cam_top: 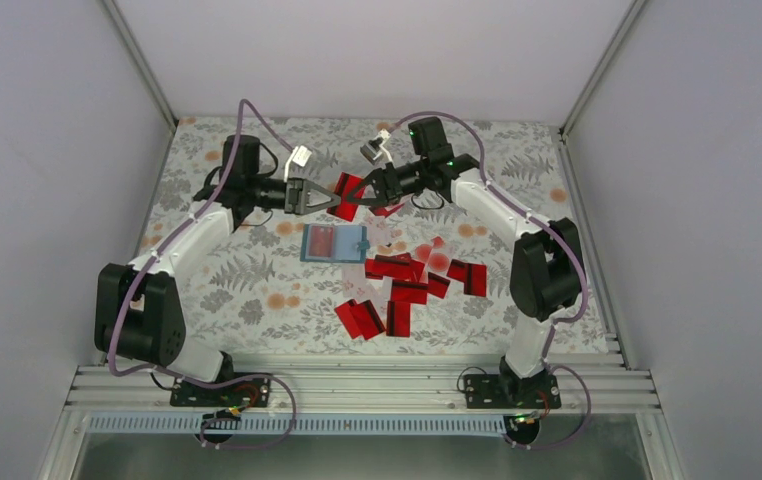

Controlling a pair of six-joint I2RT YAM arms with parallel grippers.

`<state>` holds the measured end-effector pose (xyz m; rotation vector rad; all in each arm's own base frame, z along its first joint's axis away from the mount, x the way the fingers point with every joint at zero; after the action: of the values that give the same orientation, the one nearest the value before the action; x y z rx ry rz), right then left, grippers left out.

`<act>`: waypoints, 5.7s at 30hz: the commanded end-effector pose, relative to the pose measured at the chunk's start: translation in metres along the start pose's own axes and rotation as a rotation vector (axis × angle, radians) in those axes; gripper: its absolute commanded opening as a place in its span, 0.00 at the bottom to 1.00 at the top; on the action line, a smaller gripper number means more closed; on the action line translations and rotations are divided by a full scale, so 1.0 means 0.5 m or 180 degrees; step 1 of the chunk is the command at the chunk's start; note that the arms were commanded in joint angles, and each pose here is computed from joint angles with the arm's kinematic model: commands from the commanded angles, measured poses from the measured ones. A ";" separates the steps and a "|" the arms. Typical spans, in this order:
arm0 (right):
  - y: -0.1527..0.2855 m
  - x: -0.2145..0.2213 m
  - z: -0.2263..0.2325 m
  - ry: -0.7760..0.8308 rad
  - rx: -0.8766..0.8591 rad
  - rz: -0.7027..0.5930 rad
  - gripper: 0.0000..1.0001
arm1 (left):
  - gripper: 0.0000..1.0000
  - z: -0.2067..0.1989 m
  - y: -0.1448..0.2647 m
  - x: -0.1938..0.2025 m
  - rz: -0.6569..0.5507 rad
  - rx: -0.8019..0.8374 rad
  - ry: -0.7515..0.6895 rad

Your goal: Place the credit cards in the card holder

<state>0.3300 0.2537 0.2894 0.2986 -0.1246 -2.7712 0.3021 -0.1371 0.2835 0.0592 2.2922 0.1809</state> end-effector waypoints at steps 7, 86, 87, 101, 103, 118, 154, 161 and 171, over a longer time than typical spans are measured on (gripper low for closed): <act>-0.012 -0.005 0.020 0.0119 -0.0134 0.0147 0.04 | 0.24 0.002 0.004 -0.008 -0.0002 0.0219 -0.0026; -0.033 0.004 -0.413 -0.1286 0.1642 -0.0193 0.41 | 0.02 0.306 -0.022 0.243 0.0899 -0.1128 0.1601; -0.034 0.006 -0.416 -0.1291 0.1654 -0.0184 0.41 | 0.02 0.308 -0.022 0.243 0.0894 -0.1121 0.1602; -0.014 0.012 -0.425 -0.1280 0.1890 -0.0195 0.40 | 0.02 0.319 -0.027 0.232 0.0842 -0.1083 0.1603; -0.010 0.011 -0.420 -0.1252 0.1937 -0.0207 0.40 | 0.02 0.320 -0.028 0.230 0.0824 -0.1059 0.1614; 0.010 -0.012 -0.350 -0.1056 0.2038 -0.0334 0.39 | 0.02 0.336 -0.037 0.229 0.0774 -0.0999 0.1730; 0.028 0.018 -0.387 -0.1106 0.2525 -0.0403 0.22 | 0.02 0.352 -0.071 0.214 0.0786 -0.0874 0.1805; 0.027 0.026 -0.401 -0.1144 0.2527 -0.0369 0.21 | 0.02 0.353 -0.089 0.208 0.0739 -0.0748 0.1911; 0.025 0.036 -0.412 -0.1165 0.2515 -0.0327 0.21 | 0.02 0.362 -0.115 0.212 0.0725 -0.0706 0.2044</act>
<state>0.3739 0.2309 0.1011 0.0162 -1.2619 -2.7711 0.3619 -0.1532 0.0774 0.1657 2.8756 0.6898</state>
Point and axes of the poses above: each gripper's point midway between its finger pads, its own y axis back along the fingers, its own z axis along the line the jaws close on, x = y × z, the point moved 10 cm from there along y, back along the fingers, and after that the axes turned 12 degrees about -y, right-handed, at the moved point
